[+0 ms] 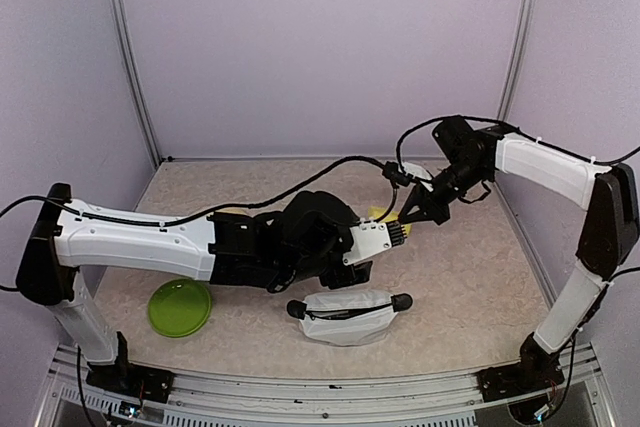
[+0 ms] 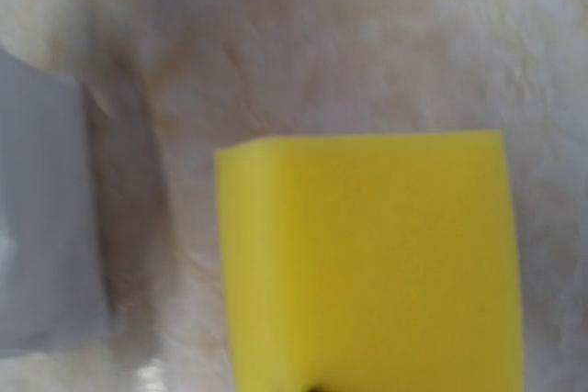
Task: Sort the hair-cutting tools
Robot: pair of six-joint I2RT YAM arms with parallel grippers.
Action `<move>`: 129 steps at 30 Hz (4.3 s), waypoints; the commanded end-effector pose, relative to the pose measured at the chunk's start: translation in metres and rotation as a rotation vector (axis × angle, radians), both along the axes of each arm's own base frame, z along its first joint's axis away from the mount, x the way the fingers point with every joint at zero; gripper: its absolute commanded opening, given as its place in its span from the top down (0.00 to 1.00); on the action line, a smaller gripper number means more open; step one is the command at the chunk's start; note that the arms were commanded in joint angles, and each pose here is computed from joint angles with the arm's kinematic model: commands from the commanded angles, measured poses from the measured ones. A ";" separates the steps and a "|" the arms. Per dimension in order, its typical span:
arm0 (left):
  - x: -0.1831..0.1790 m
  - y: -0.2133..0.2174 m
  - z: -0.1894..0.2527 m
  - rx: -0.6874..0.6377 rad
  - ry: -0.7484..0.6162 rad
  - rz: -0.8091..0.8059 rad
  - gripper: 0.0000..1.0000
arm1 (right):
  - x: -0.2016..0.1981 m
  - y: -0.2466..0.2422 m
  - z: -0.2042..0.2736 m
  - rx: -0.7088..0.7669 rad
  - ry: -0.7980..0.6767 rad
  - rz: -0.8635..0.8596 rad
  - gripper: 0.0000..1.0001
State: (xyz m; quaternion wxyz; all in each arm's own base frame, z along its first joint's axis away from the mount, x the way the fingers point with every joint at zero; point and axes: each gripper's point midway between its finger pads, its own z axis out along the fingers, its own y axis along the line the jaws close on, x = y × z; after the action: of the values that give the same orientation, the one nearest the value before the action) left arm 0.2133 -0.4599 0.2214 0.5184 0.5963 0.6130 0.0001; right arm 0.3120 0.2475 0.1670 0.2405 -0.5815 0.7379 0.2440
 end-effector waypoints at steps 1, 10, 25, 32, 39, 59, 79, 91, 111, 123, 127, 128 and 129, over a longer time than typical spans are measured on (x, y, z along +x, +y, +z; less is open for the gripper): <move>-0.006 0.003 -0.006 0.128 -0.036 -0.065 0.22 | -0.024 0.011 0.027 0.064 0.141 0.050 1.00; -0.009 0.001 0.021 0.130 -0.052 -0.128 0.19 | -0.057 0.021 0.018 0.020 0.257 0.153 1.00; -0.007 -0.037 -0.009 0.228 0.120 -0.179 0.34 | -0.085 0.045 0.038 0.024 0.297 0.209 1.00; 0.005 -0.029 -0.027 0.306 0.077 -0.082 0.40 | -0.092 0.050 0.033 -0.010 0.287 0.227 1.00; 0.013 -0.028 -0.028 0.322 0.034 -0.046 0.44 | -0.095 0.056 0.032 -0.022 0.294 0.245 1.00; -0.009 -0.001 -0.020 0.263 0.189 -0.038 0.92 | -0.099 0.035 0.041 -0.030 0.197 0.202 0.60; -0.100 0.053 -0.013 -0.030 0.445 -0.179 0.98 | -0.102 0.067 -0.032 -0.190 0.137 0.229 0.47; -0.118 0.046 -0.030 0.029 0.380 -0.185 0.99 | -0.123 0.083 -0.080 -0.400 0.032 0.305 0.43; -0.096 0.032 -0.053 0.100 0.234 -0.155 0.99 | -0.148 0.105 -0.059 -0.275 0.222 0.353 1.00; -0.070 0.025 -0.094 0.212 0.167 -0.088 1.00 | -0.163 0.105 -0.042 -0.158 0.396 0.395 1.00; -0.060 0.025 -0.105 0.235 0.135 -0.039 1.00 | -0.166 0.107 -0.040 -0.133 0.444 0.402 1.00; -0.058 0.025 -0.107 0.236 0.126 -0.032 1.00 | -0.167 0.107 -0.040 -0.130 0.454 0.406 1.00; -0.058 0.024 -0.109 0.240 0.118 -0.030 1.00 | -0.166 0.108 -0.040 -0.128 0.461 0.404 1.00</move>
State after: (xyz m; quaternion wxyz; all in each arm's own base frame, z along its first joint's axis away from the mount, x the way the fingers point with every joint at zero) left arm 0.1362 -0.4328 0.1128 0.3834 0.6810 0.6239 -0.0056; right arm 0.1608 0.3450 0.1074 -0.0070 -0.6715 0.6757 0.3041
